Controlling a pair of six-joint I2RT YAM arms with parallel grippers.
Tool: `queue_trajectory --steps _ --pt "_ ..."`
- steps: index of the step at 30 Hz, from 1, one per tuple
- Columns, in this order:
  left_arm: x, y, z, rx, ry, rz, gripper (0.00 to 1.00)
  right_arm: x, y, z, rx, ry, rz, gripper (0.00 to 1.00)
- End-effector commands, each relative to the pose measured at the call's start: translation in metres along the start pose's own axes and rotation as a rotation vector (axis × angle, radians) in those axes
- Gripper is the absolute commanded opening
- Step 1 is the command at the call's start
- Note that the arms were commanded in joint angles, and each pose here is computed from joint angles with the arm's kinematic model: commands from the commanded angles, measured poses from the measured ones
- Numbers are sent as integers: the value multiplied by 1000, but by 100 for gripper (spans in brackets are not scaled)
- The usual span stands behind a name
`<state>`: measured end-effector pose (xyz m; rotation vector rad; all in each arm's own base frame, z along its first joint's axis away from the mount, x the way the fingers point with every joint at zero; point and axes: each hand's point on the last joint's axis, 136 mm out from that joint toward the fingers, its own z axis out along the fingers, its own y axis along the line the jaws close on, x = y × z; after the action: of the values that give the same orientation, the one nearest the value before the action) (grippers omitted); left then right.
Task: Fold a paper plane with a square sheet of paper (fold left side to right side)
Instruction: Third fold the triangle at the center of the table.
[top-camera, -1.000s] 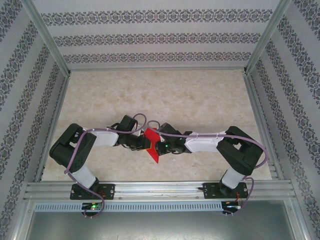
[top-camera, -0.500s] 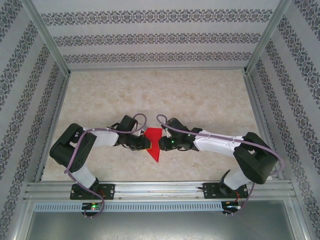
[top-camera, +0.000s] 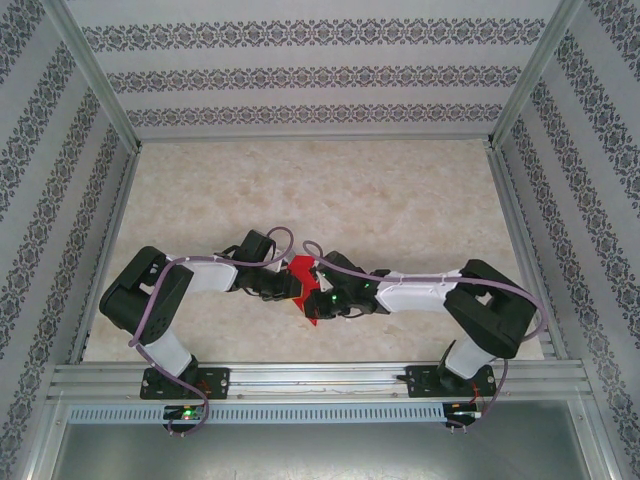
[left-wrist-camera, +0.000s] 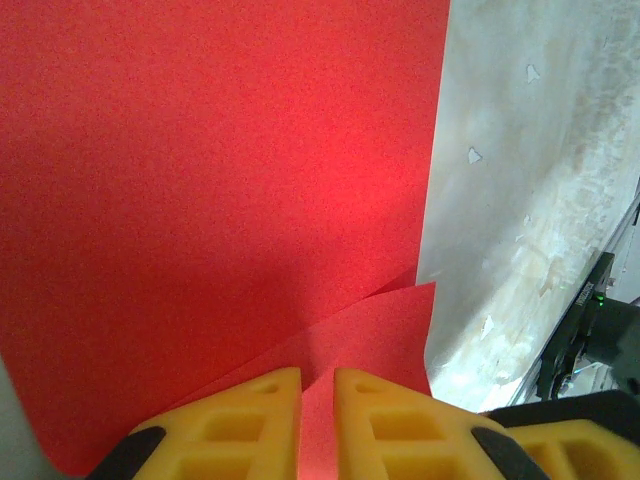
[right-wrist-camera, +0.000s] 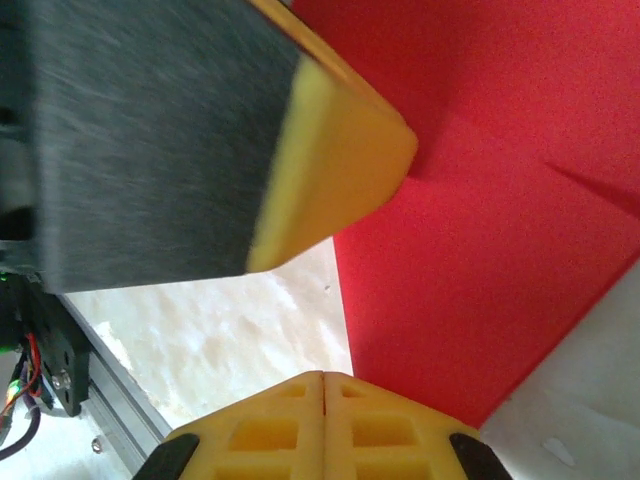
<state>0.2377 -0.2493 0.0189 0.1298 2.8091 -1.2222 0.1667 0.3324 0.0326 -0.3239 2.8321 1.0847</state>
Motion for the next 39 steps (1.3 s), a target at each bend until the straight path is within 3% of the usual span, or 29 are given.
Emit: queue_trajectory --steps 1,39 --pt "10 29 10 -107 26 -4 15 -6 12 6 -43 -9 17 4" --pt "6 27 11 -106 26 -2 16 27 -38 12 116 56 101 4"
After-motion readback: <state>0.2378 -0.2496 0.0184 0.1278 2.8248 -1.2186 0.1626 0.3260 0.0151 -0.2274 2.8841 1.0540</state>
